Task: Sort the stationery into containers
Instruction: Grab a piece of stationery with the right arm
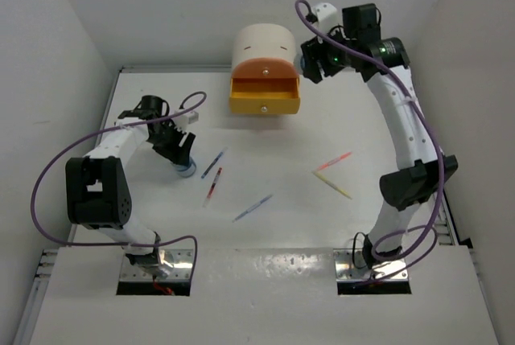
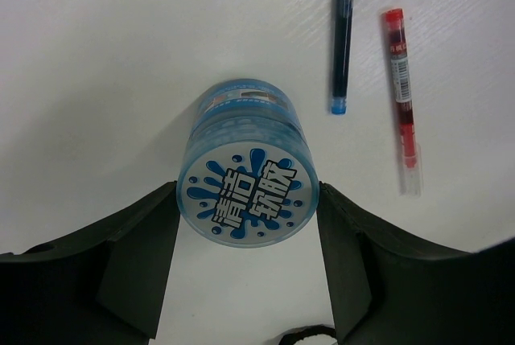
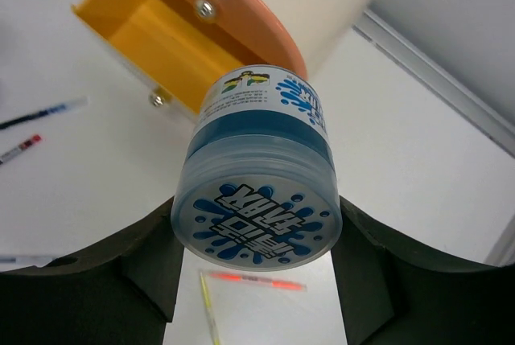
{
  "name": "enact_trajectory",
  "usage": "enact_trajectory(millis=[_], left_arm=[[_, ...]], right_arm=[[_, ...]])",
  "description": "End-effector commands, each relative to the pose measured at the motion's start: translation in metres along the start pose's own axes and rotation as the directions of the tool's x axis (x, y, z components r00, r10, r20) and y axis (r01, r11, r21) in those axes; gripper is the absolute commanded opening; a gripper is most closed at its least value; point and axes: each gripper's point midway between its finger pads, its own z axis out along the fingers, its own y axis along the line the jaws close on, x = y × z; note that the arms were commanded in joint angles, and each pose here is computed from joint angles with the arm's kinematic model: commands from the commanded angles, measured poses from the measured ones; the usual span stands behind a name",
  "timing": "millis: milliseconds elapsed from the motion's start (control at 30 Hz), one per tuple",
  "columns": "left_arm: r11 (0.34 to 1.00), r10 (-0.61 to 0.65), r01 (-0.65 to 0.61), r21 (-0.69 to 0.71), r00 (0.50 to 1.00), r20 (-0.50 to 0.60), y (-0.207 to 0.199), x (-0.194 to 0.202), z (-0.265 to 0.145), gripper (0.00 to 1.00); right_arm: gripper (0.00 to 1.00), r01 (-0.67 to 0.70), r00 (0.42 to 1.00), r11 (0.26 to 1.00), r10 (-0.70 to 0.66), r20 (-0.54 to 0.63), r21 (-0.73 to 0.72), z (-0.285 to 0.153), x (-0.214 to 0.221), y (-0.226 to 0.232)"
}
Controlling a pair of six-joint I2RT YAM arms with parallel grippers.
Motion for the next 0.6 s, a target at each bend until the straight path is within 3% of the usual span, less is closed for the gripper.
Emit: enact_trajectory(millis=[0,133,567], left_arm=[[1.000,0.012,-0.012,-0.004,0.994,0.109,-0.002,-0.030,-0.014,0.21],[1.000,0.002,-0.002,0.005,0.994,0.111,-0.003,-0.031,-0.015,0.21],[1.000,0.002,-0.002,0.000,0.995,0.103,-0.004,-0.025,-0.013,0.20]], right_arm=[[0.00,0.003,0.994,0.999,-0.008,0.109,0.041,0.022,-0.040,0.000],[0.00,0.015,0.996,0.999,-0.018,0.082,0.039,0.061,-0.038,0.012],[0.00,0.028,1.000,1.000,-0.028,0.002,0.000,0.107,-0.016,0.027]])
